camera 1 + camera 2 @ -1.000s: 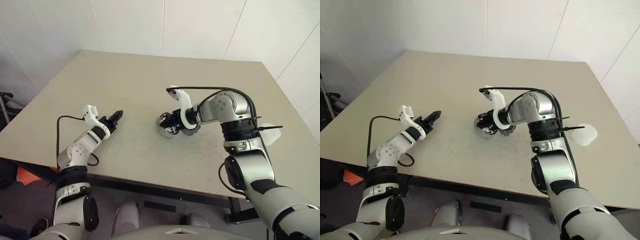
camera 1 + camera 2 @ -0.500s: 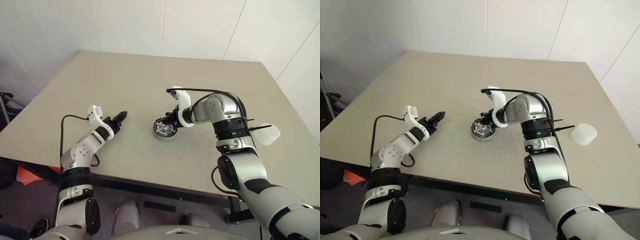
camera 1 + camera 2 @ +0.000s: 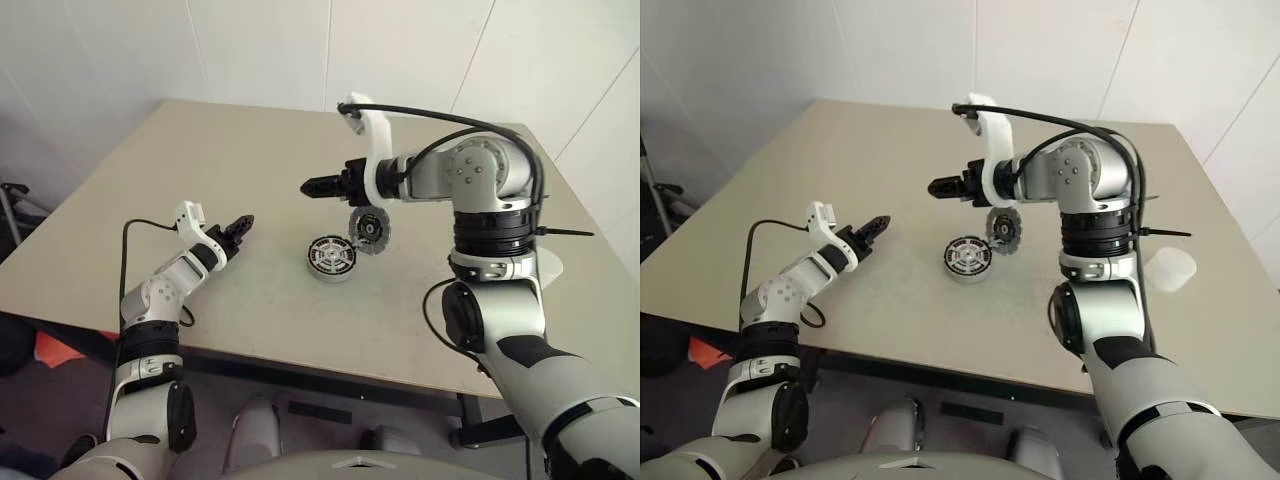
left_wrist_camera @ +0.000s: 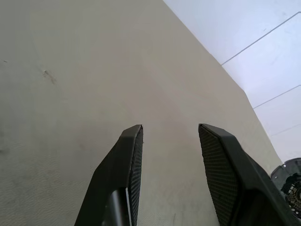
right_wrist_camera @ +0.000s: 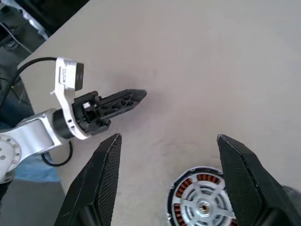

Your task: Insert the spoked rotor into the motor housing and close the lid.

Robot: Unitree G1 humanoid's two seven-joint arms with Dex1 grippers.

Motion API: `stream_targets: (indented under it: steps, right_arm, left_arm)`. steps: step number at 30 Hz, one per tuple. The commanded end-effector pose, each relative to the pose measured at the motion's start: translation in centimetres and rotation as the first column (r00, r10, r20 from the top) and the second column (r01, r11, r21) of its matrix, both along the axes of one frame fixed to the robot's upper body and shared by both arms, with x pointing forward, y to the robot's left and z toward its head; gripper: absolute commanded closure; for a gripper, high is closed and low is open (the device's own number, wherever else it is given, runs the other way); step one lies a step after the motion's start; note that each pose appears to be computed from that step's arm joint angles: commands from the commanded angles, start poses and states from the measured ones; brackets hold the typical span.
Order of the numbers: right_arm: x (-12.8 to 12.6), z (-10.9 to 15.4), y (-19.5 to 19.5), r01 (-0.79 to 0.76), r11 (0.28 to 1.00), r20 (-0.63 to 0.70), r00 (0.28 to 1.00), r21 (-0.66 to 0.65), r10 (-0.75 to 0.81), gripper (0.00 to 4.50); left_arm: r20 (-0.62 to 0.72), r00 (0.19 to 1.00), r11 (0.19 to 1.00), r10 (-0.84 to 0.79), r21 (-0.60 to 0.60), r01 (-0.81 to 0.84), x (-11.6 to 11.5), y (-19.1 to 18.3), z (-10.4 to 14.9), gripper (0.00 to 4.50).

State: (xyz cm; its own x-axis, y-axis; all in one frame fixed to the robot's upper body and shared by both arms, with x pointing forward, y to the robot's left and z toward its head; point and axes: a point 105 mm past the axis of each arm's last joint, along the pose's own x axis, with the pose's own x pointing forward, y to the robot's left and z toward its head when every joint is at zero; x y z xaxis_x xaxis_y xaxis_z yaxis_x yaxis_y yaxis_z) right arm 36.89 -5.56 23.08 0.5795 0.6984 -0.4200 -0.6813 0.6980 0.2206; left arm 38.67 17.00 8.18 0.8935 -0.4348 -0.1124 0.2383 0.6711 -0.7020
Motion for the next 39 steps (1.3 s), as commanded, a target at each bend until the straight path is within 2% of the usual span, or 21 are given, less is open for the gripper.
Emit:
stream_targets:
  steps: [1, 3, 7, 11, 14, 19, 26, 33, 39]
  right_arm:
    - [0.6, 2.6, -1.7, -0.036, 0.995, 0.281, 0.958, -0.092, 0.061, 0.87]
    - [2.0, 2.9, -4.5, 0.039, 0.983, 0.387, 0.922, -0.177, 0.033, 0.87]
    - [3.6, 1.9, -10.1, 0.190, 0.916, 0.504, 0.863, -0.352, 0.015, 2.15]
    - [3.4, -2.7, -14.9, 0.240, 0.802, 0.482, 0.873, -0.547, 0.068, 3.54]
    - [2.4, -6.3, -15.3, 0.171, 0.798, 0.400, 0.912, -0.578, 0.094, 4.48]
    - [0.9, -9.2, -11.6, 0.069, 0.842, 0.348, 0.926, -0.535, 0.145, 4.48]
    - [-0.8, -7.9, -5.4, -0.043, 0.922, 0.366, 0.910, -0.385, 0.195, 4.48]
    - [-1.6, -8.9, -1.6, -0.094, 0.939, 0.334, 0.919, -0.331, 0.210, 4.48]
    - [-1.7, -13.7, 0.1, -0.104, 0.957, 0.178, 0.972, -0.270, 0.156, 4.48]
  left_arm:
    - [0.063, 0.998, 1.000, -0.019, 0.011, 0.018, 0.8, -0.3, 1.7, 2.52]
    - [0.069, 0.997, 0.999, -0.033, 0.015, 0.032, 1.0, -0.6, 1.9, 2.52]
    - [0.093, 0.994, 0.998, -0.062, 0.016, 0.060, 1.0, -0.8, 2.8, 2.52]
    - [0.134, 0.984, 0.993, -0.115, 0.020, 0.113, 1.2, -1.1, 4.9, 2.52]
    - [0.144, 0.982, 0.993, -0.121, 0.031, 0.117, 1.8, -1.1, 5.8, 2.52]
    - [0.136, 0.981, 0.990, -0.140, 0.040, 0.136, 2.4, -1.9, 5.9, 2.52]
    - [0.110, 0.982, 0.988, -0.154, 0.038, 0.150, 2.5, -2.5, 5.0, 2.52]
    - [0.090, 0.987, 0.991, -0.134, 0.034, 0.132, 2.6, -2.3, 4.5, 2.52]
    - [0.101, 0.990, 0.995, -0.103, 0.032, 0.100, 2.9, -1.6, 4.9, 2.52]
